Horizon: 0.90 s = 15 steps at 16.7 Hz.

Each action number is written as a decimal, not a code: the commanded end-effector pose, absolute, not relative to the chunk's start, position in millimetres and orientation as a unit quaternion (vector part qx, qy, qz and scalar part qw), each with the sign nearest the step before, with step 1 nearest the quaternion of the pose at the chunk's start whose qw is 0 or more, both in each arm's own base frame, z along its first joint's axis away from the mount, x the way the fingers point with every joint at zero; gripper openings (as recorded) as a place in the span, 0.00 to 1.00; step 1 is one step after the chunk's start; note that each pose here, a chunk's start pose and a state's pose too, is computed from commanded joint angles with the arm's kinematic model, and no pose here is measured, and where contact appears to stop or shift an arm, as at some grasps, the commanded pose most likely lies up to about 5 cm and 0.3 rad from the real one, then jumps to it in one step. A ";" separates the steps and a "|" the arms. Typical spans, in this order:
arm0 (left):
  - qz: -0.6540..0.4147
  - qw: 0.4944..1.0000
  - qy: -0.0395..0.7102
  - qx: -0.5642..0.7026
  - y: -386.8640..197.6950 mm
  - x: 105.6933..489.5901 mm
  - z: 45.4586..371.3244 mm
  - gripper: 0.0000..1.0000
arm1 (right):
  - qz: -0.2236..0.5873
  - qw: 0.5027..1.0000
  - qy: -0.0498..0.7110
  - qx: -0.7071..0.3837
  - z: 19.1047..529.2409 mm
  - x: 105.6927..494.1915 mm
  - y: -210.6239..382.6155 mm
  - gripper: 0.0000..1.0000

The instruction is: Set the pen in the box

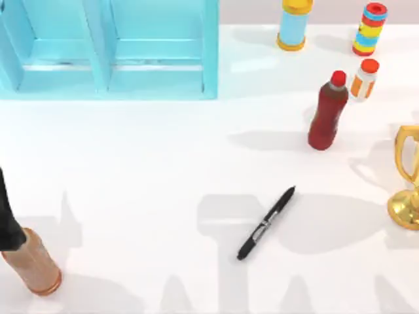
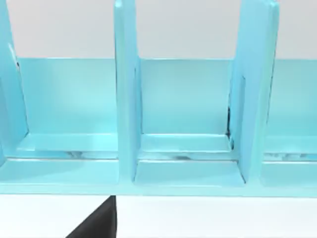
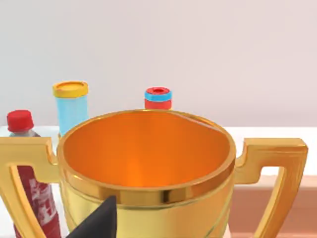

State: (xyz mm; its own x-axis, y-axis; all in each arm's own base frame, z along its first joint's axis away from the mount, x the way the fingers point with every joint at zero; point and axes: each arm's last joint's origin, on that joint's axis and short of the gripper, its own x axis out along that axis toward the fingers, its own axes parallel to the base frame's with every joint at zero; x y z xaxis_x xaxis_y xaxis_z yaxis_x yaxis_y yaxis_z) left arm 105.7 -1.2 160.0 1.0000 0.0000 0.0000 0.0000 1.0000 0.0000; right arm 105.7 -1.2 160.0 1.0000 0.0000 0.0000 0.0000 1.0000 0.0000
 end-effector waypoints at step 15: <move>0.000 1.000 0.000 0.000 -1.2 105.7 160.0 1.00 | 0.102 0.919 0.268 0.271 290.4 160.3 58.2 1.00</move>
State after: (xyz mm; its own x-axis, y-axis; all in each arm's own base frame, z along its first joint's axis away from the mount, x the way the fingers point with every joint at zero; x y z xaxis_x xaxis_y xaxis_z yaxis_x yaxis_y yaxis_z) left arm 105.7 -1.2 160.0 1.0000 0.0000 0.0000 0.0000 1.0000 0.0000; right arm 160.3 58.2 290.4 0.8354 0.3325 -0.4377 -0.0418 0.8324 0.5526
